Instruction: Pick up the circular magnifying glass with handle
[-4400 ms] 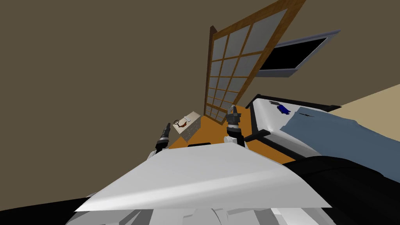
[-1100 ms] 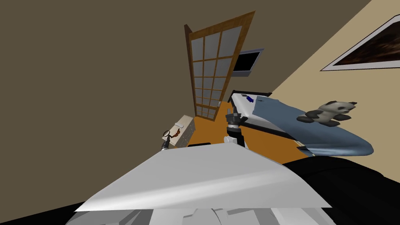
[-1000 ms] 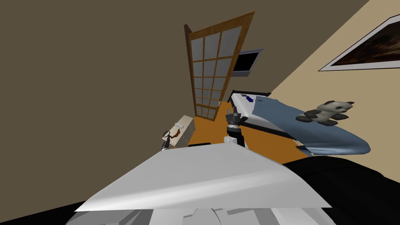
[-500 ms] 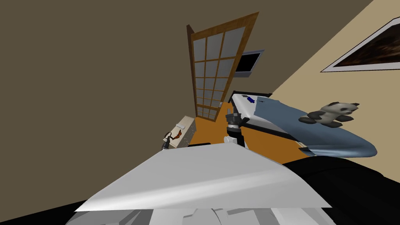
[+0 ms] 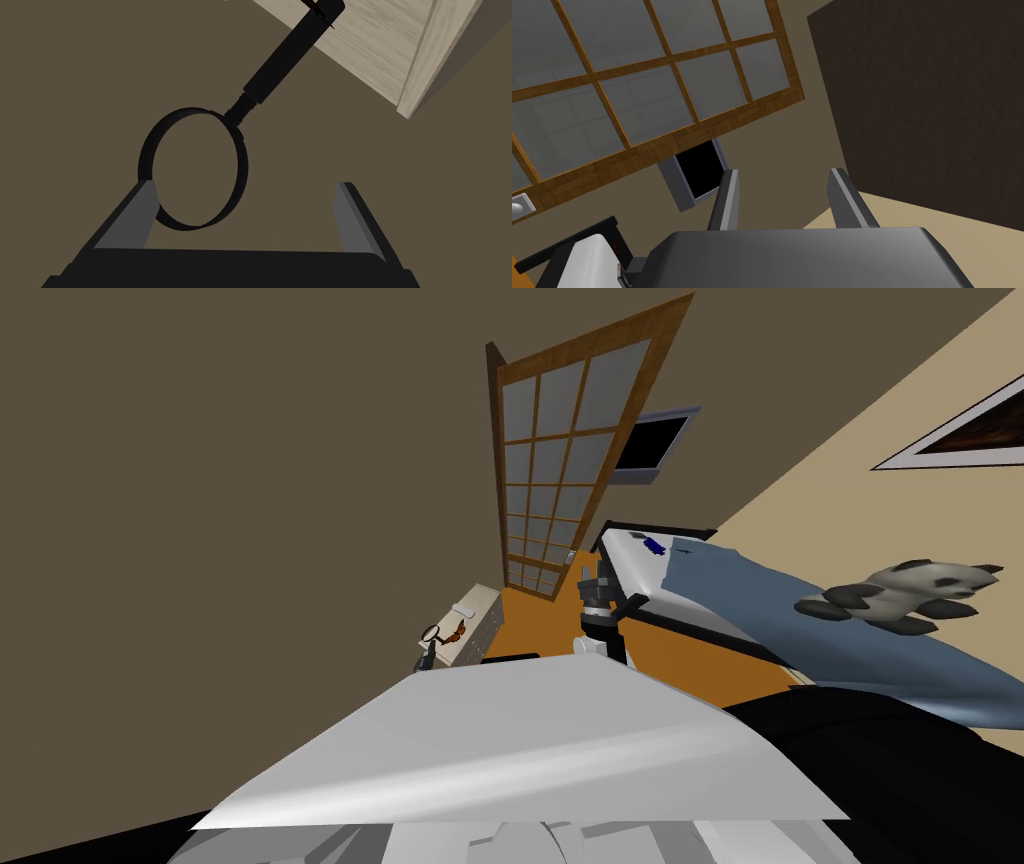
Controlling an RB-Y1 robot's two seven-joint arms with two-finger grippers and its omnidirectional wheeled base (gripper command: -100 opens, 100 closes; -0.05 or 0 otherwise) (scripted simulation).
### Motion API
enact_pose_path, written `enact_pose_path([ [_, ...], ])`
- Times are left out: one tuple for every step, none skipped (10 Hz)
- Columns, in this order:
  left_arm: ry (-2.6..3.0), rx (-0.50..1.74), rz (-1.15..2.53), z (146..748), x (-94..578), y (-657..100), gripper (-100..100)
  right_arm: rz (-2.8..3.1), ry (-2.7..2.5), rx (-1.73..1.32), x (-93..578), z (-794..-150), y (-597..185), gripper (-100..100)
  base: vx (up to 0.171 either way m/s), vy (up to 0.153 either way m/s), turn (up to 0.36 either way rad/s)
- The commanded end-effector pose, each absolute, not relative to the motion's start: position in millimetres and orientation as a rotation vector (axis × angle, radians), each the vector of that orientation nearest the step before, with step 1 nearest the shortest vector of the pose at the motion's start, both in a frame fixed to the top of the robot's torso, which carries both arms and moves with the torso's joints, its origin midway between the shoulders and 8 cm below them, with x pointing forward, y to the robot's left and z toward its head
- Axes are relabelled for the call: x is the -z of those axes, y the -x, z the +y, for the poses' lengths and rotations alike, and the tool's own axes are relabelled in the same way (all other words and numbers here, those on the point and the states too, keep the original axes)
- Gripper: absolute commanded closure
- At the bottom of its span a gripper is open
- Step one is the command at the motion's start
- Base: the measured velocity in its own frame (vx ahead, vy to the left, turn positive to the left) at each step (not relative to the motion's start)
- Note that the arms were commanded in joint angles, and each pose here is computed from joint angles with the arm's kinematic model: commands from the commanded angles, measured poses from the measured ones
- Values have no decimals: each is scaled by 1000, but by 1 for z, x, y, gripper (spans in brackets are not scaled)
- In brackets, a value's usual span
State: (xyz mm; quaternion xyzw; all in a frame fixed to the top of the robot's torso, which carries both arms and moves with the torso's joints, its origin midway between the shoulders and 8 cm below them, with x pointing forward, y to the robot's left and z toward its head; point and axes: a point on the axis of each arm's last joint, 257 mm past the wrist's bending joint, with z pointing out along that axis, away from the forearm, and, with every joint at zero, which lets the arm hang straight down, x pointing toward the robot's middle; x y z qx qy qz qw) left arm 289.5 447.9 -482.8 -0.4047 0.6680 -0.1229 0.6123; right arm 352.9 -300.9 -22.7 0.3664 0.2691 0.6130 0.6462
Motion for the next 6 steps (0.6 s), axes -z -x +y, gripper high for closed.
enact_pose_path([
  [933, 284, 1541, 448, 483, -289, -100, 612, -834, -1395, 23, -301, -353, 0, -12, 13, -41],
  [933, 284, 1541, 448, 483, -289, -100, 612, -834, -1395, 23, -301, -353, 0, 14, -15, 48],
  [933, 284, 1541, 448, 483, -289, -100, 612, -834, -1395, 23, -301, -353, 0, 17, -19, 58],
  [933, 284, 1541, 448, 483, -289, -100, 612, -834, -1395, 23, -301, -353, 0, -4, 4, -13],
  [933, 284, 1541, 448, 483, -289, -100, 612, -834, -1395, 23, -301, -353, 0, -8, 8, -26],
  [903, 309, 1559, 438, 483, -291, -100, 612, -834, -1395, 23, -301, -353, 0, 53, -57, 178],
])
